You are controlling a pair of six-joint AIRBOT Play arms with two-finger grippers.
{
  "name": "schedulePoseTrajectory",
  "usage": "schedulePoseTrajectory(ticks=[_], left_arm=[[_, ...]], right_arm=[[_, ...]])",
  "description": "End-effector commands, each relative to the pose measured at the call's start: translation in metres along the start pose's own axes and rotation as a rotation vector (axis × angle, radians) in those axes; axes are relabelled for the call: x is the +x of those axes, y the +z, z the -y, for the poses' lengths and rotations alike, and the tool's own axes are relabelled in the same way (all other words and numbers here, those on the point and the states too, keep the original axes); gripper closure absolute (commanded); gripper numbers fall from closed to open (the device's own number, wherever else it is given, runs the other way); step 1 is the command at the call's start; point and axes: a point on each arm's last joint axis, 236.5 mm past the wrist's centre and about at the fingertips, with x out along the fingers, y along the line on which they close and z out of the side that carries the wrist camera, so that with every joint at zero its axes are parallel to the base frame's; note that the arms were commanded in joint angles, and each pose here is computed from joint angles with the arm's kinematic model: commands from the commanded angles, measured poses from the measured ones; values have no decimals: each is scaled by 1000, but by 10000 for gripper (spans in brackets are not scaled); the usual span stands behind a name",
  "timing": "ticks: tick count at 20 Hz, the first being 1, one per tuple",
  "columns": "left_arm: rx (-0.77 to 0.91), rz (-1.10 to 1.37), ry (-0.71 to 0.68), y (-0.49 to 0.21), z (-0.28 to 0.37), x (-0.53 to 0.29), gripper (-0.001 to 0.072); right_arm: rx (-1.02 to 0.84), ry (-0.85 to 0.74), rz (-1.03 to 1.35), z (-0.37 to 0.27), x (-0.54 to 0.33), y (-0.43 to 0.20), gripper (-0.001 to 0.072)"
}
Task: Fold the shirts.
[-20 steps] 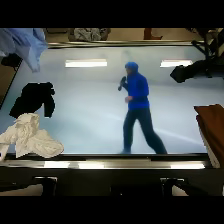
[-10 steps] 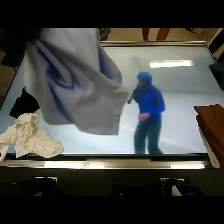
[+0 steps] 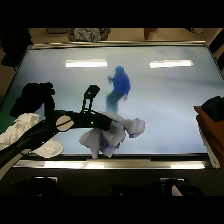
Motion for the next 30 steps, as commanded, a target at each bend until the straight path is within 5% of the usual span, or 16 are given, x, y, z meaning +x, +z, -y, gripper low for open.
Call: schedulePoseTrajectory(ticks=[1,2,3,7,11,18,28,30], left_arm=[[-145,-15,18,-6,-36,15,474],[-163,15,24,13,-46,2,88],[-176,31,33,32,-57,-16,-3],[-145,-72,108,50,-121,-105,-2],[-295,-367,170,-64,-166,-139,0],[-537,-399,-53,-199,-82,-56,-2],[-525,-296,-29,-199,-54,9,14],[-531,-294,-12,-201,-58,15,224]], right_arm=[[15,62,-95,0,57,-3,100],[20,88,-109,-2,76,0,93],[18,116,-122,-3,95,2,51],[-14,220,-225,-11,153,-1,32],[-12,323,-333,-22,198,-14,35],[54,628,-405,-92,250,-45,0],[108,683,-424,-151,291,-83,2],[79,657,-391,-164,302,-80,1]])
